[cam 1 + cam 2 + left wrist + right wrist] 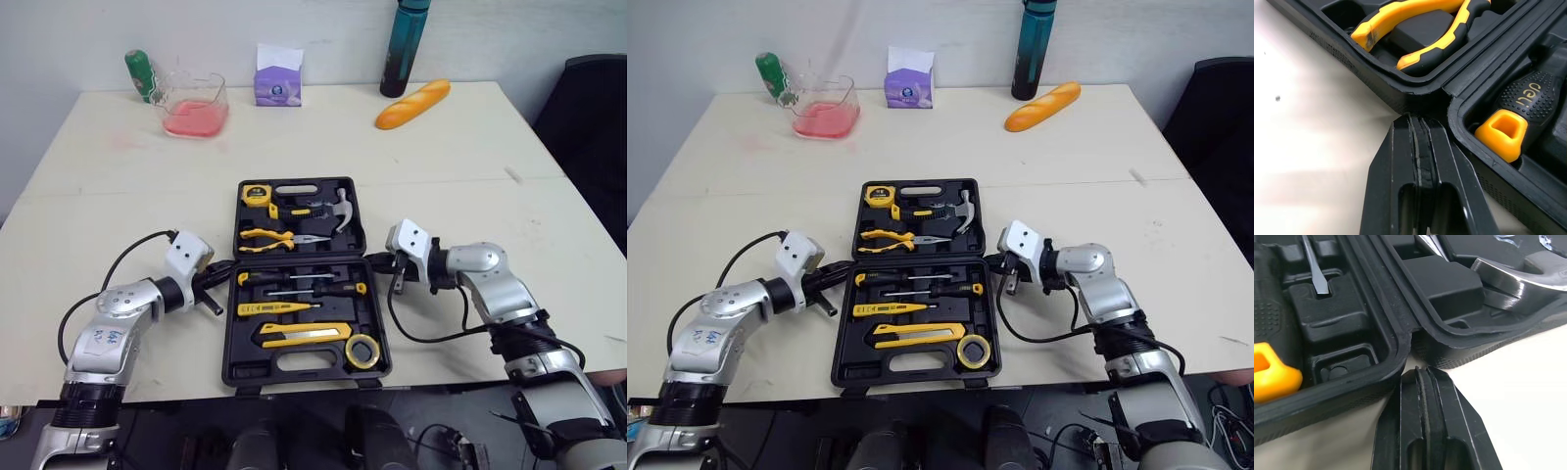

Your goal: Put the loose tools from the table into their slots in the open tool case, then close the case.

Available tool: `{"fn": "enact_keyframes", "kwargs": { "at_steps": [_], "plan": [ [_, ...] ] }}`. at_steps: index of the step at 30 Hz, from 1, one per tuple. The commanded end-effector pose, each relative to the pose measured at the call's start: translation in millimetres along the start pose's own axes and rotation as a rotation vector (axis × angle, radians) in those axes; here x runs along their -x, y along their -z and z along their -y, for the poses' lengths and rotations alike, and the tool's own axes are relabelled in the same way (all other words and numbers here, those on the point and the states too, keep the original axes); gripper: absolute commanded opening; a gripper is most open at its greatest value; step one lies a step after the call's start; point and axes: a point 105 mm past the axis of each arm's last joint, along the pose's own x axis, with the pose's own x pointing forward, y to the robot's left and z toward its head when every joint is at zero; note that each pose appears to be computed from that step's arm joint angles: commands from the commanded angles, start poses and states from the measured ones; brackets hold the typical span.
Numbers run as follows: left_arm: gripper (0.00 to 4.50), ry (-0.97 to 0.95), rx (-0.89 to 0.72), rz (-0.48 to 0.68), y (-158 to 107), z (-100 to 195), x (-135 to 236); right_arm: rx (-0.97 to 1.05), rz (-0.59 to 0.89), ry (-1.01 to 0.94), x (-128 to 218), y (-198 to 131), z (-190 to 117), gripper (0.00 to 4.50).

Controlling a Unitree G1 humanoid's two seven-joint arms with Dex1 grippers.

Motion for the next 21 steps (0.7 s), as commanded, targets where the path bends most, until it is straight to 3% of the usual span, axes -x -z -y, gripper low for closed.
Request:
{"fn": "enact_keyframes", "kwargs": {
  "at_steps": [1, 7, 8, 11, 16, 17, 19, 21],
  "plan": [
    [0.07, 0.025, -0.02, 0.022, -8.9, 5.9, -9.0, 0.041, 0.046, 0.012, -8.7, -14.4, 3.8, 0.0],
    [0.07, -0.006, -0.003, 0.019, -6.8, -0.2, -7.0, 0.017, 0.012, 0.024, -8.8, -8.3, 6.5, 0.0],
    [0.02, -0.032, 0.009, 0.018, -5.9, -5.2, -4.0, -0.097, -0.003, 0.094, -5.6, -5.5, 17.3, 0.32],
    [0.94, -0.08, 0.034, 0.023, -6.9, -15.2, 5.4, -0.243, 0.009, 0.127, 3.8, -8.2, 24.3, 1.43],
    [3.16, -0.13, 0.024, 0.033, -17.8, -28.7, 36.8, -0.327, 0.013, 0.116, 39.9, -25.4, 32.2, 3.88],
    [3.65, -0.133, 0.035, 0.025, -19.5, -29.8, 42.1, -0.344, -0.042, 0.135, 44.5, -22.8, 34.6, 4.4],
    [4.46, -0.139, 0.046, 0.006, -21.6, -31.5, 48.5, -0.382, -0.096, 0.147, 49.0, -20.4, 34.8, 4.5],
    [4.46, -0.141, 0.086, -0.029, -27.8, -34.8, 56.5, -0.444, -0.135, 0.118, 56.8, -25.7, 32.8, 4.5]
  ]
}}
